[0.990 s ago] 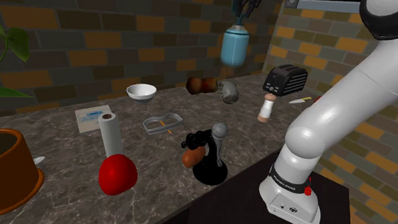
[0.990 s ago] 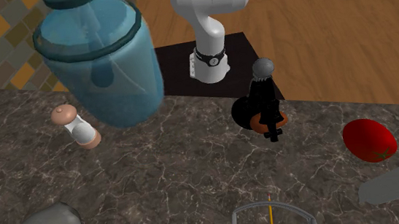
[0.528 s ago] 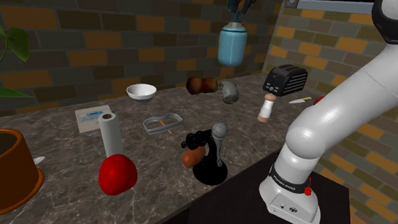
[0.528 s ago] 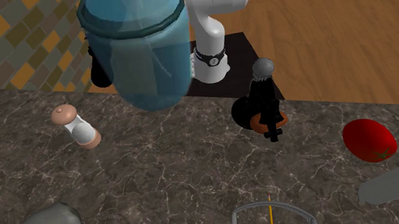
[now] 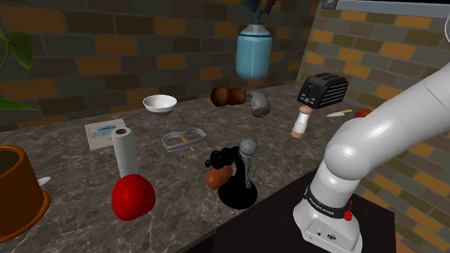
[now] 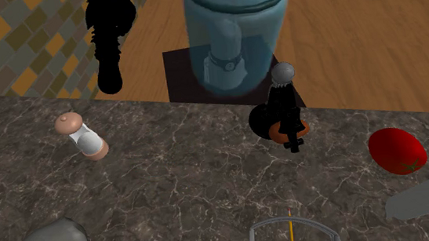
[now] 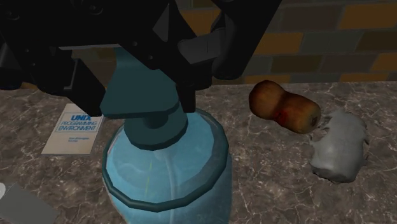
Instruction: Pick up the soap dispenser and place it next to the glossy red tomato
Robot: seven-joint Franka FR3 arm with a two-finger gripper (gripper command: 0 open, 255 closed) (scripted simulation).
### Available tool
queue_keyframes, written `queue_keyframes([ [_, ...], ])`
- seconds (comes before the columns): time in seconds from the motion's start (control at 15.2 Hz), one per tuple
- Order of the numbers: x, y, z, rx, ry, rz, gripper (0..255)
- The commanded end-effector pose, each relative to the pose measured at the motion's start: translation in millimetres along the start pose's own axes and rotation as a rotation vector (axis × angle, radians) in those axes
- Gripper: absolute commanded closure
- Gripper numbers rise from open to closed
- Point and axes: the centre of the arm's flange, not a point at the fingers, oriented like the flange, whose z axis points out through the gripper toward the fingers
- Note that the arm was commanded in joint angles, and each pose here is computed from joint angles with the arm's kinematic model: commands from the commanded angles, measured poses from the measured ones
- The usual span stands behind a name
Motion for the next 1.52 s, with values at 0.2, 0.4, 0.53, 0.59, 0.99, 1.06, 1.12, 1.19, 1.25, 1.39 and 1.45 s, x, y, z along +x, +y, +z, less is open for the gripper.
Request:
queue_keyframes([
  [0.2,-25,-64,-6,-0.001,0.001,0.002,255],
  [0.4,-39,-101,-10,-0.001,0.001,0.002,255],
  [0.53,-48,-125,-13,-0.001,0.001,0.002,255],
  [0.59,-53,-137,-15,-0.001,0.001,0.002,255],
  [0.99,-81,-211,-25,-0.001,0.001,0.002,255],
  [1.06,-86,-223,-26,-0.001,0.001,0.002,255],
  [1.12,-91,-235,-28,-0.001,0.001,0.002,255],
  [1.19,-95,-247,-29,-0.001,0.001,0.002,255],
  [1.25,-100,-260,-31,-0.001,0.001,0.002,255],
  [1.39,-110,-284,-34,-0.001,0.001,0.002,255],
  [1.45,-114,-296,-36,-0.001,0.001,0.002,255],
])
